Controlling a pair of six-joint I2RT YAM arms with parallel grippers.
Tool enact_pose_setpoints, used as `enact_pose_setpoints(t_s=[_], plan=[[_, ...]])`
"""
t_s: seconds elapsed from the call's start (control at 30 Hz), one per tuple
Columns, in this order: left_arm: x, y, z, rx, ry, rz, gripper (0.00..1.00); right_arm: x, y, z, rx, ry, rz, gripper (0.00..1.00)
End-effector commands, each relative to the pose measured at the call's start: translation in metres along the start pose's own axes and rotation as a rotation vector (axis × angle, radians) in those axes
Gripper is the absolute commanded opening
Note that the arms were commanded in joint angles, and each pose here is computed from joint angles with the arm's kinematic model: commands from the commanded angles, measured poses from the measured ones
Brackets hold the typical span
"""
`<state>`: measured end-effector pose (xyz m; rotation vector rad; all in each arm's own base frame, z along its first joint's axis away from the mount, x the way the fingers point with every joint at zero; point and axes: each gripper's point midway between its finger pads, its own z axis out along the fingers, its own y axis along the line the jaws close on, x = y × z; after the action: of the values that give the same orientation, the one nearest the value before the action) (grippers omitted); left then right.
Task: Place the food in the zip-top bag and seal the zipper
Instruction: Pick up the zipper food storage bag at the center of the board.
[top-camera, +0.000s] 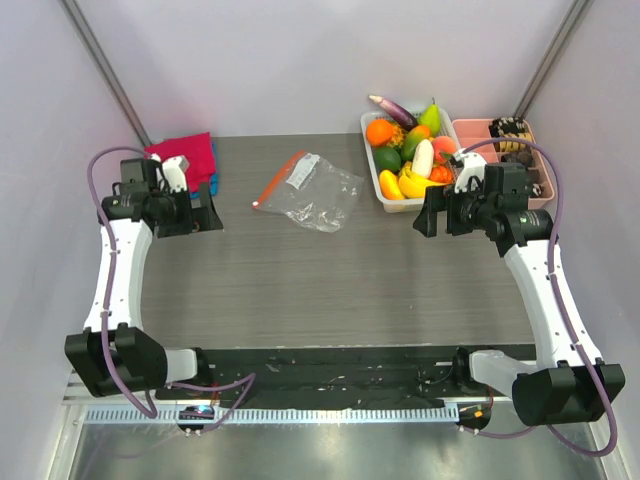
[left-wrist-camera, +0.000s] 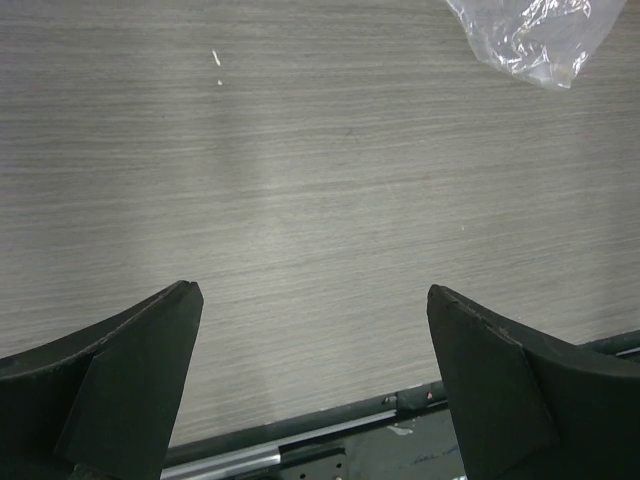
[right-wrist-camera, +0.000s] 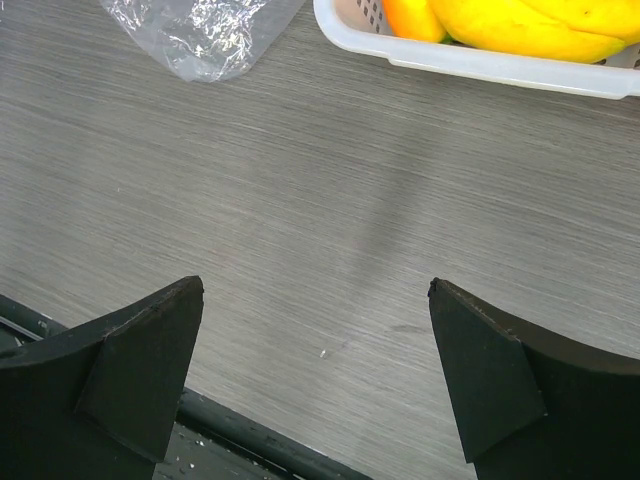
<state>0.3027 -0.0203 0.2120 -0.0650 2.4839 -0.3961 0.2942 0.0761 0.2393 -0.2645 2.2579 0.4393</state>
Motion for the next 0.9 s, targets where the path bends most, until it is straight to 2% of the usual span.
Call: enact_pose_setpoints(t_s=[0.0, 0.07, 0.23, 0.33, 0.37, 0.43, 0.5, 0.53, 0.57, 0.63, 0.7, 0.87], plan=[[-0.035, -0.009, 0.0, 0.023, -0.098, 0.079, 1.0, -0.02, 0.006, -0.006, -0.019, -0.051, -0.001, 1.0], [-0.039, -0.012, 0.008, 0.059, -0.078, 0.105, 1.0, -0.019, 0.006, -0.002, -0.029, -0.042, 0.005, 1.0], [-0.072, -0.025, 0.026, 0.143, -0.127, 0.154, 1.0, -0.02, 0.011, 0.003, -0.067, -0.029, 0.031, 1.0], [-0.085, -0.035, 0.048, 0.217, -0.121, 0.17, 1.0, -0.023, 0.011, 0.004, -0.07, -0.031, 0.031, 1.0], [-0.099, -0.04, 0.051, 0.244, -0.16, 0.188, 1.0, -0.023, 0.011, 0.005, -0.072, -0.028, 0.031, 1.0], [-0.103, -0.045, 0.075, 0.314, -0.136, 0.162, 1.0, -0.021, 0.012, 0.009, -0.086, -0.015, 0.036, 1.0], [-0.122, -0.056, 0.087, 0.363, -0.162, 0.166, 0.96, -0.02, 0.013, 0.014, -0.106, 0.0, 0.044, 1.0], [-0.119, -0.056, 0.108, 0.392, -0.123, 0.148, 0.94, -0.019, 0.014, 0.016, -0.113, 0.007, 0.047, 1.0], [-0.132, -0.061, 0.112, 0.41, -0.136, 0.15, 0.93, -0.018, 0.016, 0.017, -0.127, 0.014, 0.051, 1.0], [-0.131, -0.067, 0.142, 0.489, -0.083, 0.128, 0.86, -0.017, 0.018, 0.018, -0.146, 0.022, 0.054, 1.0], [-0.149, -0.075, 0.151, 0.524, -0.1, 0.117, 0.81, -0.015, 0.022, 0.019, -0.173, 0.027, 0.056, 1.0], [-0.153, -0.077, 0.208, 0.562, -0.07, 0.09, 0.77, -0.013, 0.022, 0.024, -0.185, 0.044, 0.059, 1.0]])
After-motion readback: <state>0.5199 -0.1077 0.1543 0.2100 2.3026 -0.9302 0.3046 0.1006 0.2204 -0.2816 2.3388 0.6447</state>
